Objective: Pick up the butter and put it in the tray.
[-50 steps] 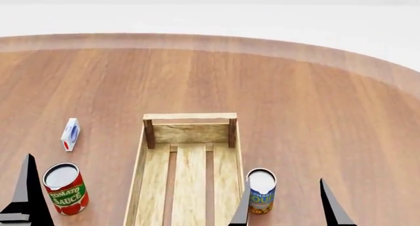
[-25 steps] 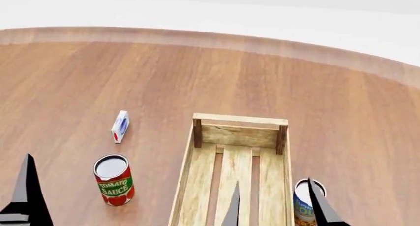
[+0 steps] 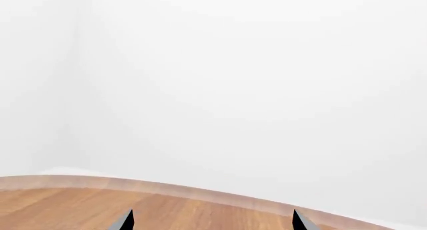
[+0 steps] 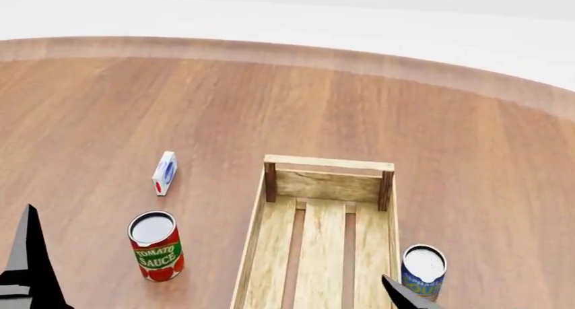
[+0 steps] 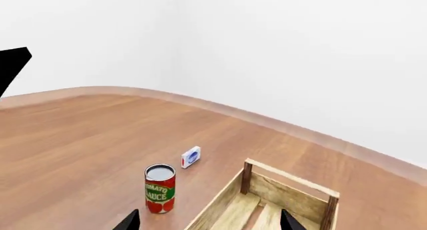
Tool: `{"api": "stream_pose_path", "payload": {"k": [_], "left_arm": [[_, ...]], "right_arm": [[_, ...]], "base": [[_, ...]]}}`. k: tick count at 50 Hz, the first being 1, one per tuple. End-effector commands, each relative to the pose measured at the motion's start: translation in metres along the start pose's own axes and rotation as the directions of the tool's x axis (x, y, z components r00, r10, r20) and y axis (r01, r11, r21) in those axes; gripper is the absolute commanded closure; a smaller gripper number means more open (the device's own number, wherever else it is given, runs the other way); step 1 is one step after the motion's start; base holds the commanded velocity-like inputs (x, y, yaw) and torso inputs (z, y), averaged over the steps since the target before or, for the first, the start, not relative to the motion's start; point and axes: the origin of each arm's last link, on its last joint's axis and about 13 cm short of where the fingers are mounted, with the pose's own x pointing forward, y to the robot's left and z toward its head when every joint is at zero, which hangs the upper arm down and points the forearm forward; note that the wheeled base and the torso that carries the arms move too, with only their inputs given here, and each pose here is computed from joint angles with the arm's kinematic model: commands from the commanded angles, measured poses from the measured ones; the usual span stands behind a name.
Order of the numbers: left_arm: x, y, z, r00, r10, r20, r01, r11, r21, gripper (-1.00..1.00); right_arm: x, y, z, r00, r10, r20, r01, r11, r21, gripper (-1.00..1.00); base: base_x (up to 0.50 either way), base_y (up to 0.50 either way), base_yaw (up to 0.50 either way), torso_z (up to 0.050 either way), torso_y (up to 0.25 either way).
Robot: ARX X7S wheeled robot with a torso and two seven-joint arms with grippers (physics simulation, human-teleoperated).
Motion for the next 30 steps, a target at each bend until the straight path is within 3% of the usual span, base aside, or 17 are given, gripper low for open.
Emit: {"api": "stream_pose_path", "payload": {"k": [1,6,8,23,30], "left_arm": [[0.000,0.000,0.000,1.000,0.000,-0.001,0.000,1.000,0.002,-1.00],[-0.001,0.000,0.000,1.000,0.000,-0.001,0.000,1.000,0.002,-1.00],[-0.001,0.000,0.000,1.000,-0.001,-0.002,0.001,1.000,0.002,-1.00],[-0.001,-0.001,-0.001,1.000,-0.006,-0.005,0.006,1.000,0.006,-1.00],[0.000,0.000,-0.002,1.000,0.004,-0.006,-0.004,1.000,0.006,-1.00]], "right_arm": [[-0.021,-0.006,-0.002,0.993,0.064,-0.103,-0.062,0.998,0.018,-1.00],[-0.030,-0.010,-0.009,0.986,0.055,-0.157,-0.053,0.998,0.014,-1.00],[-0.035,-0.014,-0.012,0.971,0.059,-0.230,-0.072,0.996,-0.049,-1.00],[-0.039,-0.031,-0.005,0.907,0.211,-0.364,-0.234,0.972,-0.020,-1.00],[-0.034,-0.034,-0.007,0.839,0.315,-0.445,-0.356,0.934,-0.009,-1.00]], "base": [[0.00,0.00,0.00,0.000,0.000],[0.00,0.00,0.00,0.000,0.000],[0.00,0.00,0.00,0.000,0.000],[0.00,0.00,0.00,0.000,0.000],[0.00,0.00,0.00,0.000,0.000]]}}
